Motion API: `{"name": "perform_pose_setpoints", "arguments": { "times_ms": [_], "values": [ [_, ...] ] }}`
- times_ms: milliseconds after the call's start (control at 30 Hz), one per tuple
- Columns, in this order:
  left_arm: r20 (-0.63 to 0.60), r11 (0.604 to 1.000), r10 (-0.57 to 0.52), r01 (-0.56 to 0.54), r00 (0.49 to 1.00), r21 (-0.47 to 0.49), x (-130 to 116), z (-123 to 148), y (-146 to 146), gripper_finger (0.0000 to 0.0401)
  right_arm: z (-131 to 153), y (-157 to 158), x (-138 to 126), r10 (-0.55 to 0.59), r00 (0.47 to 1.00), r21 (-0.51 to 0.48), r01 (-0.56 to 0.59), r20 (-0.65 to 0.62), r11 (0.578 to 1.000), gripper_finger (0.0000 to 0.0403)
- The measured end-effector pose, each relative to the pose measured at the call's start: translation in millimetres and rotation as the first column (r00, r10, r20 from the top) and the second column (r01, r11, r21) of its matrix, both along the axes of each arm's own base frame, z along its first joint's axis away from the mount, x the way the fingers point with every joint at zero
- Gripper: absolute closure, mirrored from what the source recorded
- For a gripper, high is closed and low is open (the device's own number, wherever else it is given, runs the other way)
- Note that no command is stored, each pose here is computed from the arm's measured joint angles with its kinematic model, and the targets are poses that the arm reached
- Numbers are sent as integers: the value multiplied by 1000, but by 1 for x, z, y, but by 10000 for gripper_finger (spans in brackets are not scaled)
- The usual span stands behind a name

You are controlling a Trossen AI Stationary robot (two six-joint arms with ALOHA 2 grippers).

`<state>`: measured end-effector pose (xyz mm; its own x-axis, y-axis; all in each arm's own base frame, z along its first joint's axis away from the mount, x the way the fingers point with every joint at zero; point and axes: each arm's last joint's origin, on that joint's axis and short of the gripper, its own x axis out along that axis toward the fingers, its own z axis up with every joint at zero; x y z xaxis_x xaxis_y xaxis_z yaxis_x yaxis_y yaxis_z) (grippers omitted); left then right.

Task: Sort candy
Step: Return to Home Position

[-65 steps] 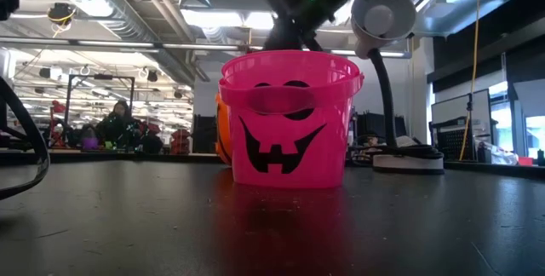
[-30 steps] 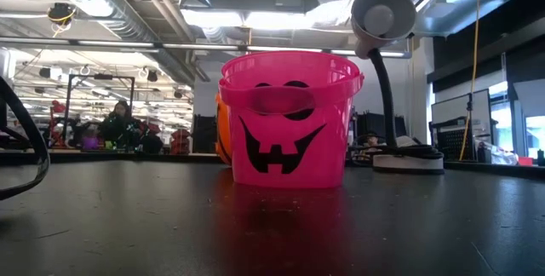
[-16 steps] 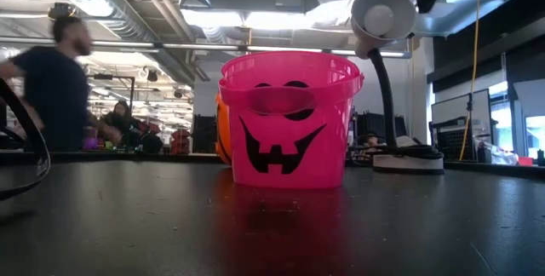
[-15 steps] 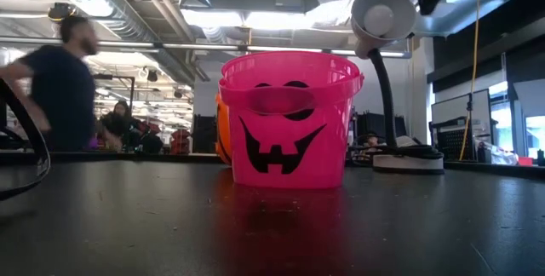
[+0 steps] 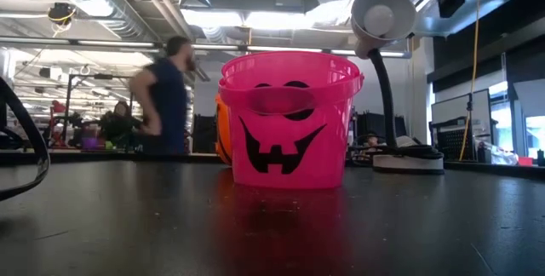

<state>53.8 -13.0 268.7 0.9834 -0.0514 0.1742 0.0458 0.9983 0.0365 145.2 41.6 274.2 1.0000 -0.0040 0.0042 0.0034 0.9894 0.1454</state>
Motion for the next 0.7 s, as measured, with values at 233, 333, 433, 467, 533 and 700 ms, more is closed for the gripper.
{"name": "perform_pose_setpoints", "arguments": {
  "times_ms": [233, 333, 433, 467, 533, 700],
  "values": [
    [-22, 1000, 11, -11, 1000, 10, 4, -8, -2, 270, -19, -5, -25, -10, 998, 65, 6, 64, 998, 330],
    [-7, 1000, 16, -16, 1000, 5, 7, -12, -3, 270, -29, -7, -32, -13, 995, 101, 3, 101, 995, 330],
    [-2, 1000, 4, -4, 1000, -5, 9, -15, -4, 270, -34, -8, -37, 4, 986, 101, -21, 167, 995, 330],
    [-2, 1000, 1, -1, 1000, -17, 9, -15, -4, 270, -34, -9, -38, 11, 983, 83, -27, 185, 996, 330],
    [-3, 999, -20, 20, 1000, -49, 9, -16, -5, 270, -34, -10, -42, 20, 976, 37, -28, 218, 999, 330],
    [5, 994, -95, 95, 995, -50, 9, -15, -7, 270, -33, -12, -52, 95, 950, -82, -74, 296, 994, 332]
  ]
}}
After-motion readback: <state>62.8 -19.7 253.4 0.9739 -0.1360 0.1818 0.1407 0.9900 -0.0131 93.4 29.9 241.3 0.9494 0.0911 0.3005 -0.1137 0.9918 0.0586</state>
